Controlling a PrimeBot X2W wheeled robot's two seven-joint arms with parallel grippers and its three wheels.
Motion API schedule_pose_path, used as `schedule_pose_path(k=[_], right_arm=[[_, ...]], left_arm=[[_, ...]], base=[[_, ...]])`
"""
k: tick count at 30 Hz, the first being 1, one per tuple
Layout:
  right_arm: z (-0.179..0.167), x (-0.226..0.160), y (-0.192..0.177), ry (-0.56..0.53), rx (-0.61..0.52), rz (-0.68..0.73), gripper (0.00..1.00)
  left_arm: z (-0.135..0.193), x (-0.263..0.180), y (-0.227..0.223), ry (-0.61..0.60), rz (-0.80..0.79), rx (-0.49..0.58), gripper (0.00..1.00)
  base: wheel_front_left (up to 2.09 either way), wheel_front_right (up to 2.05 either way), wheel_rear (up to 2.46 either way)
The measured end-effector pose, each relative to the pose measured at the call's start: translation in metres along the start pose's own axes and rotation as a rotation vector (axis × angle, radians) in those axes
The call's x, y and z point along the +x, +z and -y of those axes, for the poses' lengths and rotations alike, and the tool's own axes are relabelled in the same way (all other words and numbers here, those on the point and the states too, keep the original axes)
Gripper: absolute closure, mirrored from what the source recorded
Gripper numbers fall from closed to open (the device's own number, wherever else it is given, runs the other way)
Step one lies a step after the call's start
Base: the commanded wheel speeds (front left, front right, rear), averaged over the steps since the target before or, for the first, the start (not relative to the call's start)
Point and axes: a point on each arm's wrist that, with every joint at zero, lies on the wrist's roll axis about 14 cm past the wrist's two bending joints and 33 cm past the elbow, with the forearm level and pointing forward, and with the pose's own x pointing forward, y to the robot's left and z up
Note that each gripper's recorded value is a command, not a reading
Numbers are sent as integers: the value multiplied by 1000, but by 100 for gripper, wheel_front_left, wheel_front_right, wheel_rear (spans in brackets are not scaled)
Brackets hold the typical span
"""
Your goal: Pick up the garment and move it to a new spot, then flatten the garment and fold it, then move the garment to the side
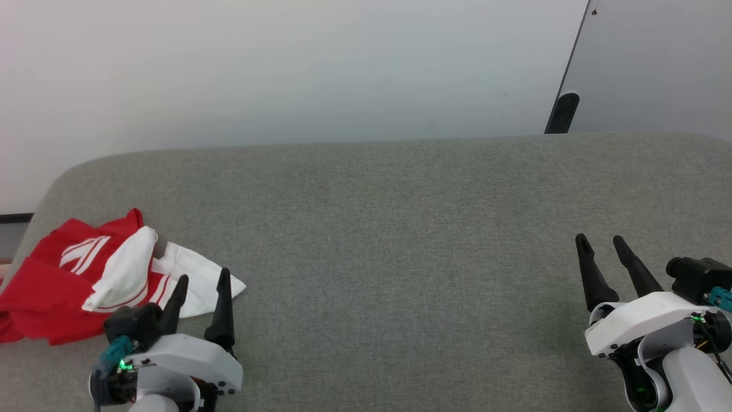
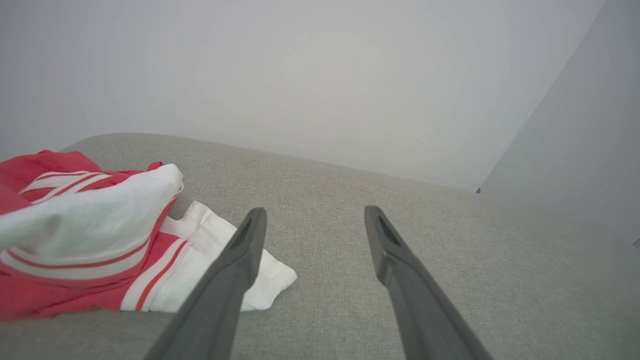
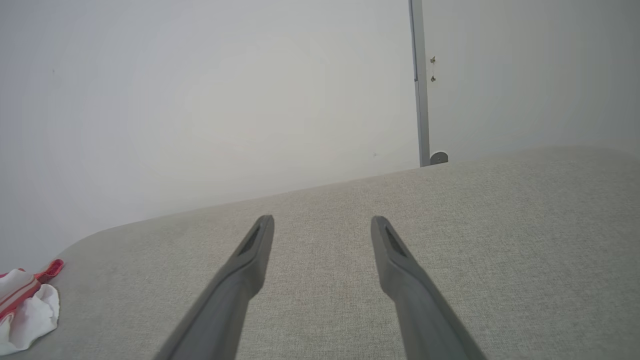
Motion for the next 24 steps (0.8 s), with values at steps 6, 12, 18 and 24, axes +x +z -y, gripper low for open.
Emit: schedule_pose_path(k=[6, 12, 18, 24], right_arm=[[3, 0, 4, -3, -56, 15, 0], [3, 0, 6, 2, -108, 25, 0], [6, 0, 8, -4, -145, 34, 0], [7, -2, 7, -4, -180, 36, 0]], left_arm=[[-1, 0, 1, -4, 8, 54, 0], [-3, 0, 0, -2, 10, 91, 0], [-6, 1, -1, 1, 12, 127, 0], [-8, 0, -5, -4, 5, 166, 0]], base=[[0, 0, 0], [0, 0, 0], [0, 0, 0], [0, 0, 0]])
